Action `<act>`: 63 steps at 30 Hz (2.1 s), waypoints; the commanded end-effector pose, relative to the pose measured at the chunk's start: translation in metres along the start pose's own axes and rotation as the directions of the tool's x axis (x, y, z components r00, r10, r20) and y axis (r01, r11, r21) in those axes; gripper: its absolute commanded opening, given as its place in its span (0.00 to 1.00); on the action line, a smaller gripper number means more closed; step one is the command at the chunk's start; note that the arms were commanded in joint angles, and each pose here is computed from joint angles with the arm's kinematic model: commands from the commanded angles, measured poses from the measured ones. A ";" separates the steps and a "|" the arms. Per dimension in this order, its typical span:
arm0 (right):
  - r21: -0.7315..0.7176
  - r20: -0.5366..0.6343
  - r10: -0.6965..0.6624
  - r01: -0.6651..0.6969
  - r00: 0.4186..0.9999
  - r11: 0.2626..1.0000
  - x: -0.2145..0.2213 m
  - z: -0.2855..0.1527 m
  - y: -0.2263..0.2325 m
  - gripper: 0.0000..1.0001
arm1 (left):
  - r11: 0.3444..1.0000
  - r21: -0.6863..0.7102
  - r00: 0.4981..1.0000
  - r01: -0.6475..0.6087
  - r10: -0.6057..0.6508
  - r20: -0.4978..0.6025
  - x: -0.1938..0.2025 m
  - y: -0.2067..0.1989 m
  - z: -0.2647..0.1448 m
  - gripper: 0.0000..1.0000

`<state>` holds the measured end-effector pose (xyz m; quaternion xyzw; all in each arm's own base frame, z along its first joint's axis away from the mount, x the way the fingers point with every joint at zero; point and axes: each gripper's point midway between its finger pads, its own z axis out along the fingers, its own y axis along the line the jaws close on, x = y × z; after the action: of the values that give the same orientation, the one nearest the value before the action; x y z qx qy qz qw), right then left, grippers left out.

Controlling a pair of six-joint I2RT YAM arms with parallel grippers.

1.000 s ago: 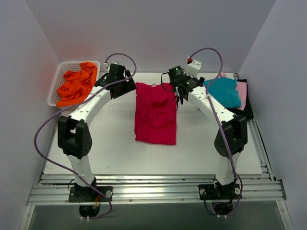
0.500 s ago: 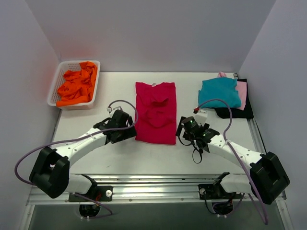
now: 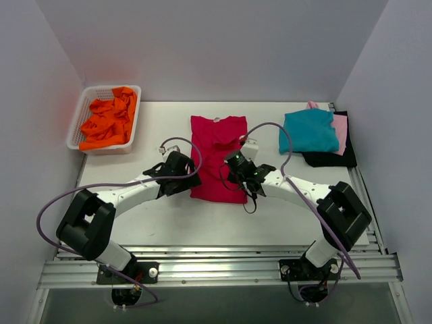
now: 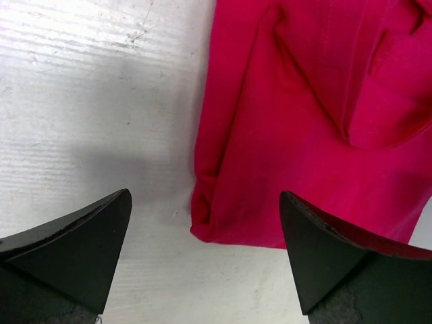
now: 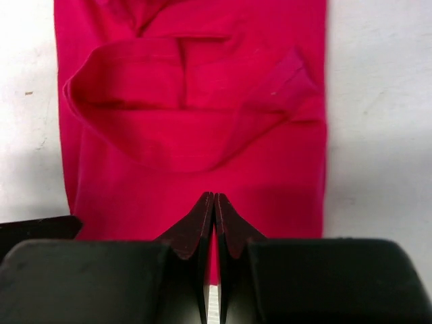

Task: Fold and stack the t-shirts
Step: Fold the folded rectangular tshirt in 1/3 of the way

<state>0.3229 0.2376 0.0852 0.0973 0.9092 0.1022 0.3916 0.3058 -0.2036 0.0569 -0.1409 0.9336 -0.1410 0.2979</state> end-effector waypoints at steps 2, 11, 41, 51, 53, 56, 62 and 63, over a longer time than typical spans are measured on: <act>0.017 -0.023 -0.021 0.021 1.000 1.000 0.010 0.003 0.018 0.00 | 0.997 0.077 0.998 0.003 -0.008 0.059 -0.022 -0.028 0.002 1.00; 0.006 -0.124 -0.047 0.048 0.991 0.999 0.058 0.029 0.033 0.00 | 0.996 0.087 0.999 0.001 -0.004 0.033 -0.014 -0.028 0.013 0.85; 0.095 -0.113 -0.083 0.094 0.990 0.991 0.015 0.088 0.031 0.00 | 0.997 0.074 0.999 -0.029 0.031 -0.022 0.014 -0.010 0.030 0.18; 0.080 -0.055 -0.057 0.061 0.997 0.995 -0.042 0.111 0.053 0.00 | 0.997 0.062 0.998 -0.040 0.043 -0.039 0.019 -0.007 0.040 0.15; 0.072 -0.028 -0.051 0.053 0.998 0.996 -0.066 0.115 0.066 0.00 | 0.997 0.064 0.998 -0.043 0.046 -0.041 0.019 -0.007 0.041 0.14; 0.075 0.000 -0.066 0.066 0.998 0.995 -0.089 0.125 0.072 0.00 | 0.997 0.062 0.998 -0.045 0.048 -0.046 0.020 -0.006 0.041 0.14; 0.020 0.113 -0.108 0.106 0.988 0.994 -0.155 0.105 0.096 0.19 | 0.998 0.050 0.998 -0.043 0.045 -0.037 0.018 -0.001 0.038 0.13; 0.013 0.133 -0.110 0.109 0.985 0.994 -0.161 0.097 0.097 0.67 | 0.998 0.049 0.998 -0.044 0.045 -0.034 0.017 0.000 0.038 0.12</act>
<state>0.5140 0.3132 0.1198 0.0825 0.8926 0.0926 0.4334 0.3186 -0.2244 0.0255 -0.1179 0.9323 -0.1746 0.2938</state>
